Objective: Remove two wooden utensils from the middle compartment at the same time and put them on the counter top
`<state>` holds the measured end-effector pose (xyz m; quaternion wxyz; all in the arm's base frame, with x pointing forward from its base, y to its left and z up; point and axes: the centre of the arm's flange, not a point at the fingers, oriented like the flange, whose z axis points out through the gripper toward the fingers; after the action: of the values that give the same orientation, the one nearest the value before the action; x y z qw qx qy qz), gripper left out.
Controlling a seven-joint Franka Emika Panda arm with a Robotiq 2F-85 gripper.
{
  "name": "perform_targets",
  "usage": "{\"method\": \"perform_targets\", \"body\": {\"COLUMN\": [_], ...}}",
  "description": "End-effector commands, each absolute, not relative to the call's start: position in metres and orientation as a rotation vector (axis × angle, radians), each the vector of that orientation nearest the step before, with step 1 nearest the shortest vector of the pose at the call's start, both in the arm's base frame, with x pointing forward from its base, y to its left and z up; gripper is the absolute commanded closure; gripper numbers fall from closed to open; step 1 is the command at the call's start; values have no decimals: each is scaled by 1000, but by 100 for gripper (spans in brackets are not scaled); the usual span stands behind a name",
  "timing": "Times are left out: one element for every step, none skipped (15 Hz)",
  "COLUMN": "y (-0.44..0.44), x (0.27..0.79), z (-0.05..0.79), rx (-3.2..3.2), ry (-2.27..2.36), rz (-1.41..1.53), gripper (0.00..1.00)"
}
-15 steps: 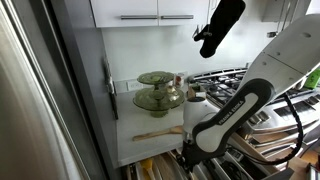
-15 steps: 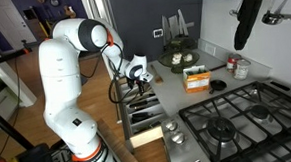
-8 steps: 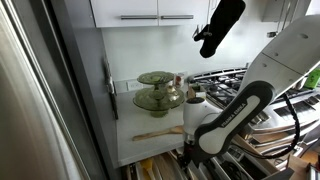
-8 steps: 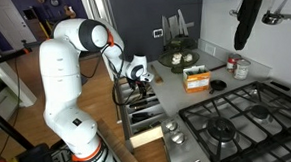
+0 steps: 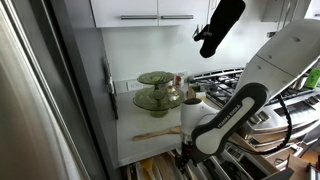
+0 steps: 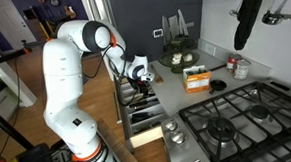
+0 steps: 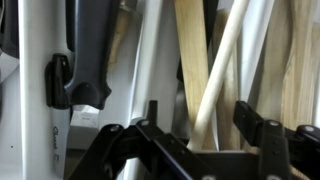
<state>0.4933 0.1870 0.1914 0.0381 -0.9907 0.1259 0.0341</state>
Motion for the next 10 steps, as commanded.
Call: {"method": "perform_targets", "body": {"y": [188,189,189,190,190,188,187,185,183,181], "x": [497,498,499,500,500,500,500,499,499,499], "z": [188,189,189,189,189,187,185,182,181,180], "rx": [-3029,-3028,-3026,-3024,-3023,-3024,-3026,-3029,-3028,-3028], "ry": [351,343,335,327,321,316,312,314,312,304], "rz": [106,105,102,101,100,102,106,115,119,123], "gripper": [54,61,65,65,67,63,53,41,34,28]}}
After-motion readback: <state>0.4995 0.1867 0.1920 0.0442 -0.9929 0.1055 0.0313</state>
